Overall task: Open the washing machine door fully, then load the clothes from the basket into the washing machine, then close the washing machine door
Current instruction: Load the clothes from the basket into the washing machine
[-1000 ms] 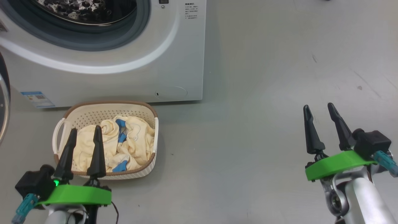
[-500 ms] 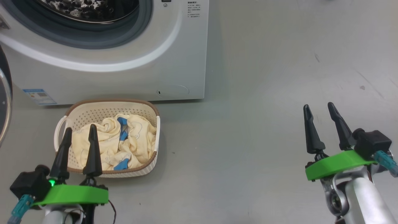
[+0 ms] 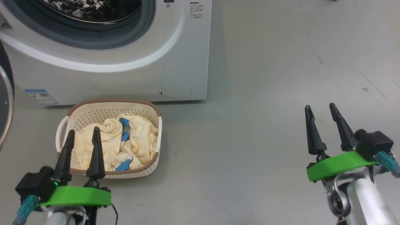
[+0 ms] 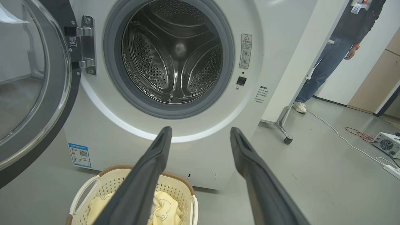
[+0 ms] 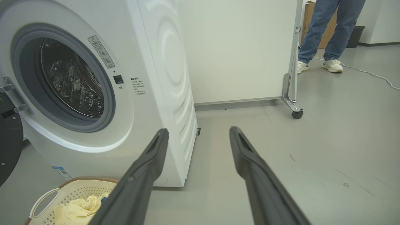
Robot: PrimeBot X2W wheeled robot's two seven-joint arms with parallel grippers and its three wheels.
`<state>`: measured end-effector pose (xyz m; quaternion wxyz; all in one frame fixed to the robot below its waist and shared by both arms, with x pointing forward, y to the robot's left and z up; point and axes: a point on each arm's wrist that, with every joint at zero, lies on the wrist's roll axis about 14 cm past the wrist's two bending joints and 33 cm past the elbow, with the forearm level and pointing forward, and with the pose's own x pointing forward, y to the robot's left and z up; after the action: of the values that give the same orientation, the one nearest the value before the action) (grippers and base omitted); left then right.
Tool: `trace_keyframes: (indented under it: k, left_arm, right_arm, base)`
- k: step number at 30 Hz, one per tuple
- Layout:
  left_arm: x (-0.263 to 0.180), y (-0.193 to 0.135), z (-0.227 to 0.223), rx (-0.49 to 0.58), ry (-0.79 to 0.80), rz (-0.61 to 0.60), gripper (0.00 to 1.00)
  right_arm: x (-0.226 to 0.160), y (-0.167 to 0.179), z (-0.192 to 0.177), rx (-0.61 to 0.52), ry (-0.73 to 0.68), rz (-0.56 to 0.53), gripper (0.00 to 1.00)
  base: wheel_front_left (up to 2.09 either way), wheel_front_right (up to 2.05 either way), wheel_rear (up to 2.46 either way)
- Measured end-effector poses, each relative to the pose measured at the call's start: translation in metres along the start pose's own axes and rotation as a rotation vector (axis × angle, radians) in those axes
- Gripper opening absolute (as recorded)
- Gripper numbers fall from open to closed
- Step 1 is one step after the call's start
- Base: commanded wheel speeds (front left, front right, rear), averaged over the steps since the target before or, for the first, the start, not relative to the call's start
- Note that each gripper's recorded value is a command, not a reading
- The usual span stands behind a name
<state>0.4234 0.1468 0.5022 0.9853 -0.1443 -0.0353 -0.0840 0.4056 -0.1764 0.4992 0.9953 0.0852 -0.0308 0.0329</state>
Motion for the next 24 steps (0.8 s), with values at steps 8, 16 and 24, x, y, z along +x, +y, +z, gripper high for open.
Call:
trace_keyframes:
  k: [8,16,24]
  left_arm:
    - [-0.0021,0.0003,0.0003,-0.001,0.002,0.004,1.00]
    - [-0.0028,-0.0009,0.0007,0.001,-0.001,0.007,1.00]
    - [-0.0037,-0.0022,-0.0076,-0.076,0.018,0.015,1.00]
  right_arm:
    - [-0.0009,0.0013,0.0001,-0.005,0.002,0.004,1.00]
    - [-0.0015,0.0018,0.0007,-0.005,0.001,0.005,1.00]
    - [-0.0006,0.0021,-0.0026,-0.006,0.010,0.007,1.00]
  base:
    - [0.00,0.00,0.00]
    - [0.00,0.00,0.00]
    - [0.03,-0.03,0.00]
